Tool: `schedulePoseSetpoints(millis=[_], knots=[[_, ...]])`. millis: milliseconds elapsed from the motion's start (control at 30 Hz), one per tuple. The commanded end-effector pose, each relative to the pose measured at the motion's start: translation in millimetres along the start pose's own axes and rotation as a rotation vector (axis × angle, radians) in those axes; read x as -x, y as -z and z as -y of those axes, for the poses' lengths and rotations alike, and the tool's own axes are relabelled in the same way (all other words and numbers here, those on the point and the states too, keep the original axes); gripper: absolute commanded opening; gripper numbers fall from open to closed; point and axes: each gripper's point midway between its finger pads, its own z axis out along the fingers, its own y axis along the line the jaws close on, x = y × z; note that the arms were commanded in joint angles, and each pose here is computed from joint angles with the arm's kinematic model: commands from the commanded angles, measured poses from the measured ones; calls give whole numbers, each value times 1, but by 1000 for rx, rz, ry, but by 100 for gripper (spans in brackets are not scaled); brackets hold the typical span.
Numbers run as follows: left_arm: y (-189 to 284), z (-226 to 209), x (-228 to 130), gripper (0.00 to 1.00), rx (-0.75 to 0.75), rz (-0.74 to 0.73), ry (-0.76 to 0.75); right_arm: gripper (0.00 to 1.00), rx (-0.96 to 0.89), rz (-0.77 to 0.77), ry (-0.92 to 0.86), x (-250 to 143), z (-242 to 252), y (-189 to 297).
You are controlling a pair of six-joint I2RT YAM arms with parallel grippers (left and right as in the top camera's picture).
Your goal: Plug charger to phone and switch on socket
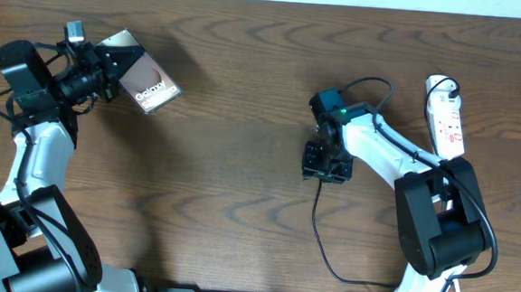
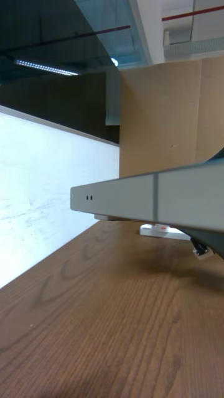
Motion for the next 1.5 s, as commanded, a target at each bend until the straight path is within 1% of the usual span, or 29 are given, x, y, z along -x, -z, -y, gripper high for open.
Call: schedulePoseSetpoints(millis=[0, 133, 333, 400, 500, 733, 800, 900, 1067, 1200, 1300, 1467], knots=[[1, 6, -5, 7, -18, -31, -20, 39, -75, -64, -6, -16, 15, -26], [1, 6, -5, 8, -18, -31, -20, 35, -75, -64, -9, -16, 15, -26], [1, 5, -6, 7, -18, -34, -17, 20, -75, -64, -9, -16, 15, -26], [1, 5, -6, 7, -18, -34, -17, 11, -75, -64, -9, -16, 15, -26], [1, 5, -6, 8, -18, -34, -17, 1, -75, -64, -9, -16, 15, -26], [1, 5, -6, 7, -18, -34, -17, 1, -65, -57, -3, -14, 13, -26], [1, 5, -6, 7, -18, -34, -17, 1, -30, -66, 32, -14, 6, -26], [1, 5, -6, 7, -18, -34, -17, 1, 105, -94, 136, -17, -17, -25], [1, 6, -6, 7, -18, -35, -18, 1, 438, -128, 397, -30, -69, -9], [1, 6, -7, 8, -20, -38, -33, 1, 772, -124, 666, -51, -109, 22], [1, 7, -10, 8, -30, -59, -57, 1, 972, -86, 826, -63, -125, 45], [2, 10, -16, 7, -49, -93, -112, 1, 1136, 3, 988, -70, -136, 65]])
